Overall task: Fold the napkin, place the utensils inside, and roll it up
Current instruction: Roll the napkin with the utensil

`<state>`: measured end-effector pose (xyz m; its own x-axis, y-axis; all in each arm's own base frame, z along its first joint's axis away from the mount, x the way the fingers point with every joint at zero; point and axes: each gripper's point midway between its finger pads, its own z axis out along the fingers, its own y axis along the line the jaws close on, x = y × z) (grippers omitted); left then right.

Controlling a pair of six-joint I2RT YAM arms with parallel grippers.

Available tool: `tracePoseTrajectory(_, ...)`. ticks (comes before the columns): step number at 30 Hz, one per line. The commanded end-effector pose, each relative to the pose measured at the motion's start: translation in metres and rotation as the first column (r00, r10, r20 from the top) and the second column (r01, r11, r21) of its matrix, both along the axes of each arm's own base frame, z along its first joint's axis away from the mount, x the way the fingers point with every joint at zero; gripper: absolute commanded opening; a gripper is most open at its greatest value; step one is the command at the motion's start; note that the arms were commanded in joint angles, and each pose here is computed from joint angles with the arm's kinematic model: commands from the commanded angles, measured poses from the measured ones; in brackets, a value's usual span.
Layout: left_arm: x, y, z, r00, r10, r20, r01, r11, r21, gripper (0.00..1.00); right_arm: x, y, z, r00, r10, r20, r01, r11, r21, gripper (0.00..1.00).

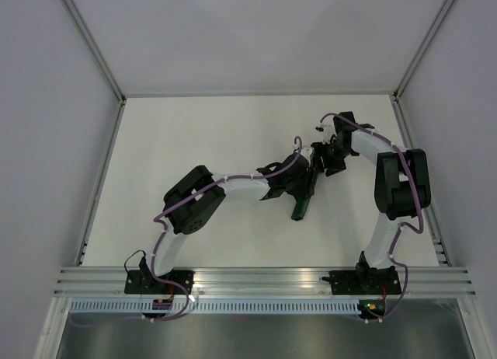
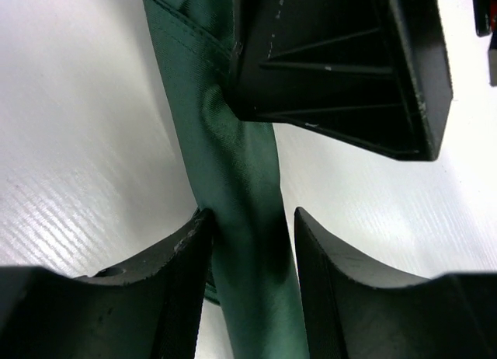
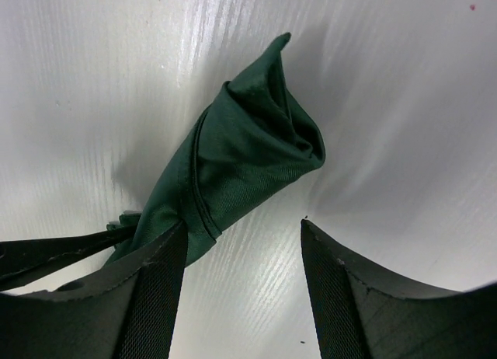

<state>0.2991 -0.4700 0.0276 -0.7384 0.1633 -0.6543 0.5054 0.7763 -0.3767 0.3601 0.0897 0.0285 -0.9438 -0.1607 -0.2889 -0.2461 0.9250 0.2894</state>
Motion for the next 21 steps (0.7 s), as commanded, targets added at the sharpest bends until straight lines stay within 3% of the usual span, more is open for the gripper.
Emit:
tracePoseTrajectory(1,-0.026,0.040,-0.039,0.993,-0.013,-0.115,0.031,0.987,0.159,0.53,0.013,0.003,0.004,0.999,-0.030,0.016,0.030,0.999,-0.011,0.65)
tracePoseTrajectory(13,-0.024,0.041,-0.025,0.996,-0.026,-0.091,0.039,0.989,0.145,0.54,0.021,0.008,0.023,0.998,-0.005,0.068,0.005,1.000,-0.006,0.65)
tracePoseTrajectory(21,-0.022,0.040,-0.026,0.996,-0.011,-0.093,0.023,0.991,0.132,0.54,0.001,0.022,0.055,0.993,0.052,0.105,-0.062,0.994,0.089,0.63)
